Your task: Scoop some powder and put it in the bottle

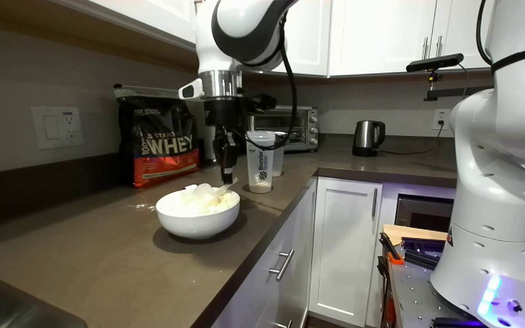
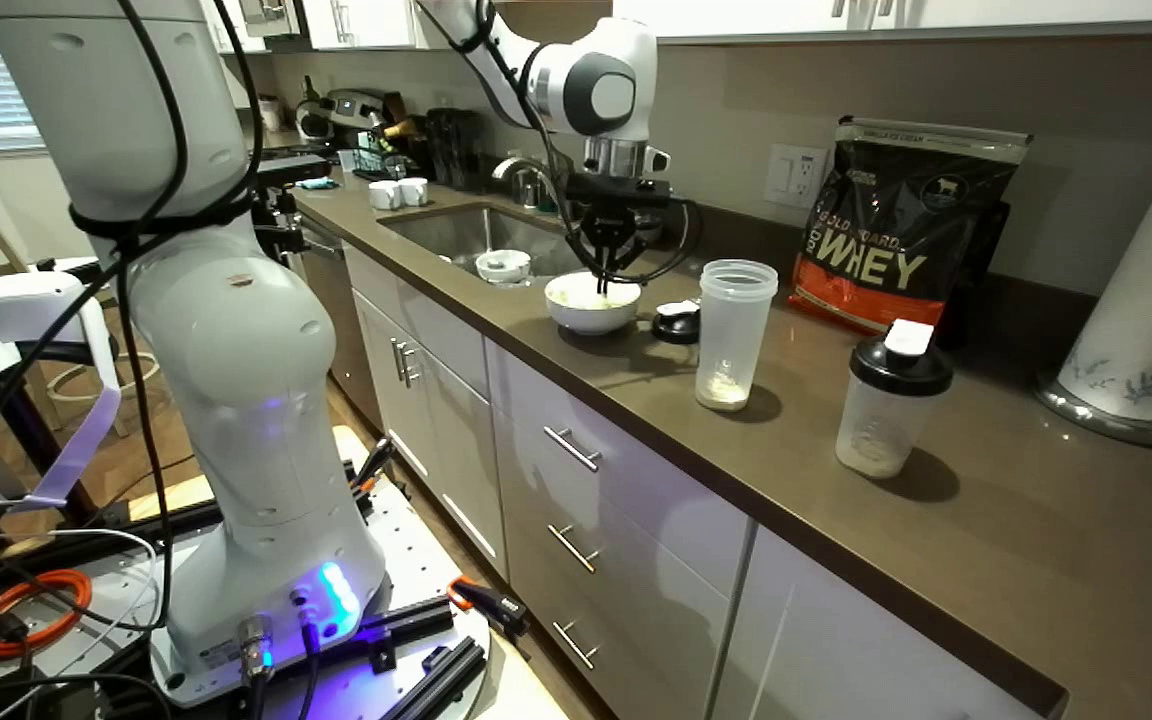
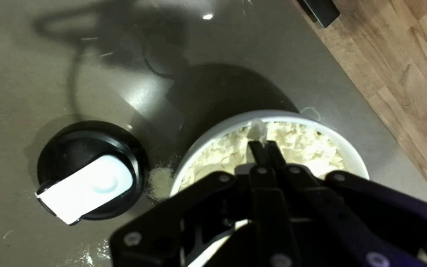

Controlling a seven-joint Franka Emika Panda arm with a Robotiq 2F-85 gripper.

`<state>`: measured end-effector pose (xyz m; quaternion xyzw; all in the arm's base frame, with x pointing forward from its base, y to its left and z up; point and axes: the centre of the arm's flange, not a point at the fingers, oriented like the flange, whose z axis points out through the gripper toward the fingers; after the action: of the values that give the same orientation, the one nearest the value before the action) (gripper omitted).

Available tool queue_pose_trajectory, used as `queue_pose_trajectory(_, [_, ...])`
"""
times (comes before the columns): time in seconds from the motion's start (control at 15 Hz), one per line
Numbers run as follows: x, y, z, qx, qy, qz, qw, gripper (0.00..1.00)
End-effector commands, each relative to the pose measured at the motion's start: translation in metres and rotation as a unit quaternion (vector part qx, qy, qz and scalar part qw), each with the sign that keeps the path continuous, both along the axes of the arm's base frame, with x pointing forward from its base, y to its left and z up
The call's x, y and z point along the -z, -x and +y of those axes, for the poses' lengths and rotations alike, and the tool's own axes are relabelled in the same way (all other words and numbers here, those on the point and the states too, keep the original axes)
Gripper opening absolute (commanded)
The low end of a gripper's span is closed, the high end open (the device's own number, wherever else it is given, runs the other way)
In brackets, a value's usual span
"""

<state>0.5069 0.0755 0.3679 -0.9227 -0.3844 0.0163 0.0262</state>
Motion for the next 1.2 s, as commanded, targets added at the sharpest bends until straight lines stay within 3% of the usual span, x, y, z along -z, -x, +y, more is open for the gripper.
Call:
queue_pose_trajectory(0.0, [-0.007, -0.007, 0.000, -0.002, -0.020, 0.020, 0.9996, 0.02])
queue_pose_trajectory(1.13, [-0.014, -0.021, 0.002, 0.029, -0.063, 0.049, 0.9964, 0.02])
